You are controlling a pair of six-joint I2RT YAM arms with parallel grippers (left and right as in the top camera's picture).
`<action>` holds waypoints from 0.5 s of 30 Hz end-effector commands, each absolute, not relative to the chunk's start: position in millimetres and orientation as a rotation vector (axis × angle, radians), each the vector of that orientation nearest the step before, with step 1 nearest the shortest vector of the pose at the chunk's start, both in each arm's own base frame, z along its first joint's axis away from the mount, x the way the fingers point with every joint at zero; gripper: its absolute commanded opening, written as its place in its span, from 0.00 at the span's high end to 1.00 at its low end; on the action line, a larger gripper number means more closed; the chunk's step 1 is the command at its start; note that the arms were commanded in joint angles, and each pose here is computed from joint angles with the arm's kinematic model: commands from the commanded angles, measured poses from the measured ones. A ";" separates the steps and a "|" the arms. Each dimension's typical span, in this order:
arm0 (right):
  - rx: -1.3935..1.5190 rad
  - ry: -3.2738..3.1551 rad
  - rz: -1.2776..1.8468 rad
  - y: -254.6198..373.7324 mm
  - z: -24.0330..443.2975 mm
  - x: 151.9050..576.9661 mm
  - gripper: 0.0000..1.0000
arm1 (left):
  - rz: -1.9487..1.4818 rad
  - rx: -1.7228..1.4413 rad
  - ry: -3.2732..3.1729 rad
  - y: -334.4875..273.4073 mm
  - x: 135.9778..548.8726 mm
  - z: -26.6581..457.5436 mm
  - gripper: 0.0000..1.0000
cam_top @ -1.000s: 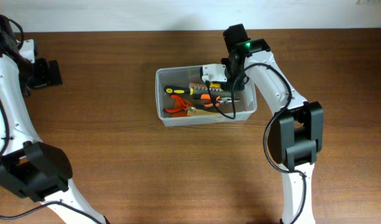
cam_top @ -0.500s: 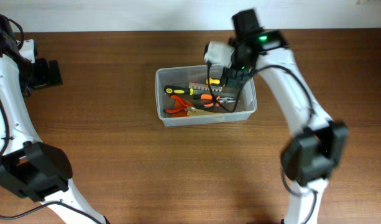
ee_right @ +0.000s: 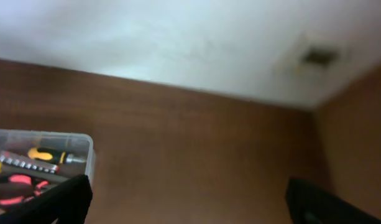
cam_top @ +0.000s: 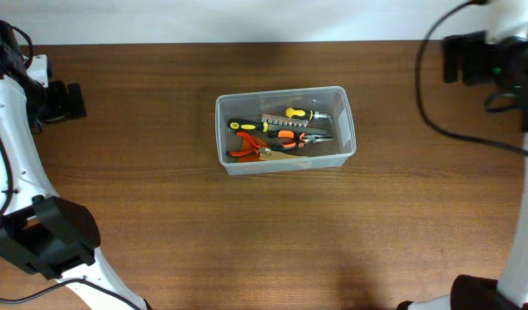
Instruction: Pack container
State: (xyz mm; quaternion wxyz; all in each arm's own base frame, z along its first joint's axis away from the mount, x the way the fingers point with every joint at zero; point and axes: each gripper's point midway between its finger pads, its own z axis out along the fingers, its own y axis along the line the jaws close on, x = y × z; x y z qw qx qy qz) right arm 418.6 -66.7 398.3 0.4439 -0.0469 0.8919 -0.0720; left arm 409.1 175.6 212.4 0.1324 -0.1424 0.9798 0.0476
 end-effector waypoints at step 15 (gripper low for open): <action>0.381 2.795 0.415 -35.3 144.7 465.4 0.96 | -0.061 -0.384 2.742 157.6 431.9 220.6 0.01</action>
